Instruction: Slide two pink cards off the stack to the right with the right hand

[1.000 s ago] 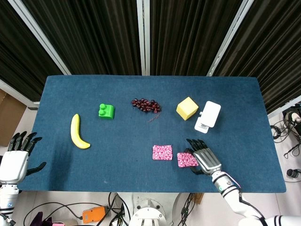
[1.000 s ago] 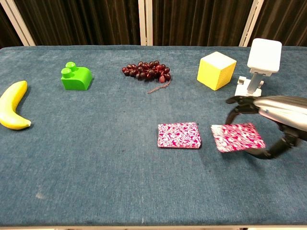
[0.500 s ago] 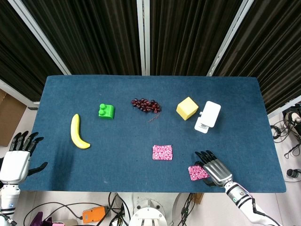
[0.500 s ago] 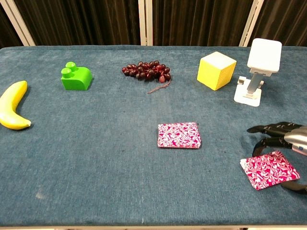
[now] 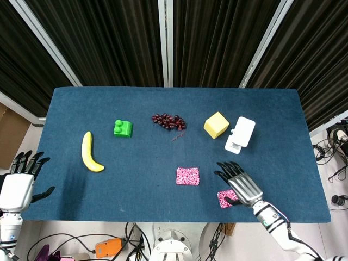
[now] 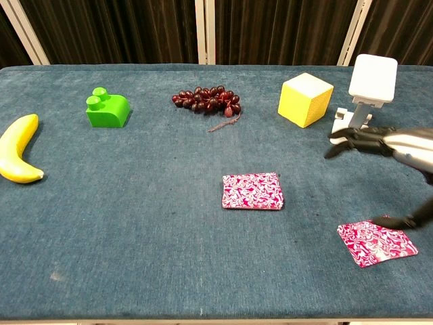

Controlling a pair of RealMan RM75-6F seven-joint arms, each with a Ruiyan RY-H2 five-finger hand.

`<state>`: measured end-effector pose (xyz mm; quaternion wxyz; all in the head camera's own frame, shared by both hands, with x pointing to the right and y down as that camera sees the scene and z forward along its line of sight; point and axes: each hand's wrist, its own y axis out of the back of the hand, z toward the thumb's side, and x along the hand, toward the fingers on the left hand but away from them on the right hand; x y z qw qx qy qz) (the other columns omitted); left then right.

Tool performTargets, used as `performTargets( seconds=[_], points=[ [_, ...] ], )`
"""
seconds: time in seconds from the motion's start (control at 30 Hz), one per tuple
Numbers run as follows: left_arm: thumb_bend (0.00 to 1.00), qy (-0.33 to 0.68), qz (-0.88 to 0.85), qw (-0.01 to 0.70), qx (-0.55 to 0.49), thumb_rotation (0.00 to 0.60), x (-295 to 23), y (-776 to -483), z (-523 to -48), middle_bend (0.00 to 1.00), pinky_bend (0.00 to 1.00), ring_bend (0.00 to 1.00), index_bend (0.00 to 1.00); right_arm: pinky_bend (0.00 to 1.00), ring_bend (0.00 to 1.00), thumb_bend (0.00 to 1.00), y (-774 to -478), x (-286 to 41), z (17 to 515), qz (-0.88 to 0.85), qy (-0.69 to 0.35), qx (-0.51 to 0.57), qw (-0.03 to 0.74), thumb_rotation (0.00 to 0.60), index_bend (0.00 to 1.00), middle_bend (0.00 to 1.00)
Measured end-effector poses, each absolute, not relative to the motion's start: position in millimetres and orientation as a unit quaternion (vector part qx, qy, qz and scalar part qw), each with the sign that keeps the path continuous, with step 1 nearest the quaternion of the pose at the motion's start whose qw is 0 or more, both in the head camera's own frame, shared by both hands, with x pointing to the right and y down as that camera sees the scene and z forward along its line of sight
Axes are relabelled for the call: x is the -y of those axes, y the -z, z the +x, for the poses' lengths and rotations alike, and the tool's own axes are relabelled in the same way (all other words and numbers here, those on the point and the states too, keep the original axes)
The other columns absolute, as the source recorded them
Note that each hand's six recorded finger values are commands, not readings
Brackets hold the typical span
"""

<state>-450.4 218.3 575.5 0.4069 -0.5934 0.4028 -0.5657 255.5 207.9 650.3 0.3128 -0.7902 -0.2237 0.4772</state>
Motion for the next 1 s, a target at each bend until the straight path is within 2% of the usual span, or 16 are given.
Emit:
performTargets(
  seconds=[0.5,1.0],
  points=[
    [0.07,0.565,-0.595,0.41,-0.397,0.6,-218,-576,-450,0.12,0.0,0.02,0.21,0.0,0.0,0.41,-696,-197,148,-0.781,-0.512,0.223,0.281,0.6,0.25,0.06],
    [0.07,0.57,-0.594,0.409,-0.394,0.6,-217,-579,-453,0.12,0.0,0.02,0.21,0.0,0.0,0.44,-712,-185,128,-0.764,-0.546,0.208,0.273,0.6,0.31,0.06]
  ],
)
